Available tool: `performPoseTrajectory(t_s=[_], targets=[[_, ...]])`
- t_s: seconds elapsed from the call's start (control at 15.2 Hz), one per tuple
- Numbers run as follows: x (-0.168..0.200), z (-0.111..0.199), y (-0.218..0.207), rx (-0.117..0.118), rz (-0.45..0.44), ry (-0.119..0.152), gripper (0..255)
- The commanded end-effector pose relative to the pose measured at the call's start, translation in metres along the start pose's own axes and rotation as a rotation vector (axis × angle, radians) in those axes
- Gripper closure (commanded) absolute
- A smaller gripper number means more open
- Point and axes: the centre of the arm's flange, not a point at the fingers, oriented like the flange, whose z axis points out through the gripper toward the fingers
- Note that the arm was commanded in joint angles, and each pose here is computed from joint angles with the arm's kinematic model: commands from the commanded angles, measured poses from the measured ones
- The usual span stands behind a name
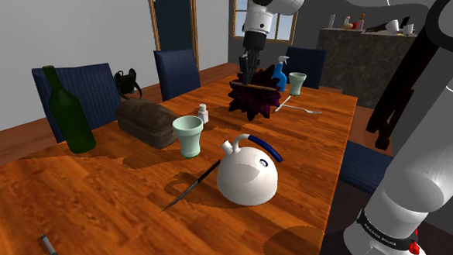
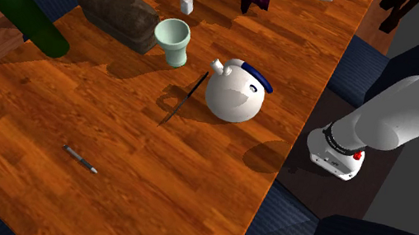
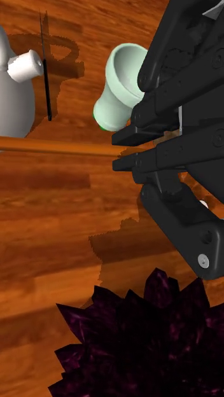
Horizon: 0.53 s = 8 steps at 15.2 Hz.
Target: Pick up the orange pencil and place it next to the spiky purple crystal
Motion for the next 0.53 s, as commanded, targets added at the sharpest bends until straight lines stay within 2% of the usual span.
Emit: performPoseTrajectory(t_s=[0.0,0.46], targets=[[-0.001,0.01,0.003,0.0,0.0,0.0,255],[-0.002,0.046,0.012,0.0,0.0,0.0,255]])
